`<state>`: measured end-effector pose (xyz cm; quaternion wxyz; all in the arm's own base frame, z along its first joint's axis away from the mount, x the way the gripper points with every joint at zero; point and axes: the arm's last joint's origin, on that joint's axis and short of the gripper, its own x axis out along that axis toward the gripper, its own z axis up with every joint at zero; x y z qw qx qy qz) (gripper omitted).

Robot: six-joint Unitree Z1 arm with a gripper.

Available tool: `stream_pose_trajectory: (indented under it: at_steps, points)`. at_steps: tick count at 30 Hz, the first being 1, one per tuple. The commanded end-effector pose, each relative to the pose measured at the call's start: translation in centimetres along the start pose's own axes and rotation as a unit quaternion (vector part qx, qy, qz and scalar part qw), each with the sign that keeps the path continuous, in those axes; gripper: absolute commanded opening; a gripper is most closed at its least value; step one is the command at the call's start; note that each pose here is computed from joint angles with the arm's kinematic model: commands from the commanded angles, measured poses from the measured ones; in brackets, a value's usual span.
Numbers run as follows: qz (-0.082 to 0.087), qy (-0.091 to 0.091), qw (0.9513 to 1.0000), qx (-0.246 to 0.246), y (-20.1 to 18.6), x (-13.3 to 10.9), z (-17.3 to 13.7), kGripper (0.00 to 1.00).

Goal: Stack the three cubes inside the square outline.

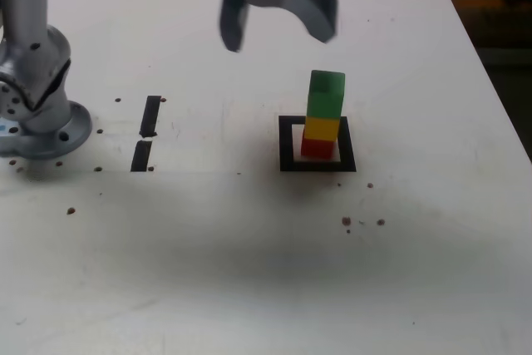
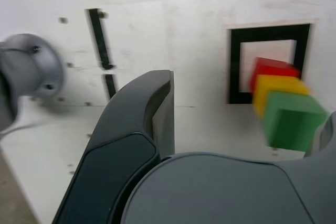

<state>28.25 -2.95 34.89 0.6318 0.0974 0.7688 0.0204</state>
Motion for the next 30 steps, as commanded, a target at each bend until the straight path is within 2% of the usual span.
stream_pose_trajectory:
  at_steps: [1,4,6,8,13,19,23,30]
  points:
    - [-0.002,-0.03,0.9995,-0.005,1.0,-0.7,-7.9,1.0]
    - [0.003,0.019,0.9998,-0.001,1.3,2.6,-10.5,1.0]
    - [0.006,0.038,0.9992,-0.005,1.3,4.5,-11.7,1.0]
    - [0.006,0.05,0.9987,-0.011,1.2,6.3,-12.6,1.0]
    - [-0.007,0.058,0.998,-0.024,0.8,10.3,-13.0,1.0]
    - [-0.017,0.073,0.9965,-0.037,0.6,13.8,-12.8,1.0]
    - [-0.021,0.084,0.9953,-0.043,0.6,15.2,-13.3,1.0]
    - [-0.024,0.09,0.9947,-0.044,0.5,16.3,-13.8,0.99]
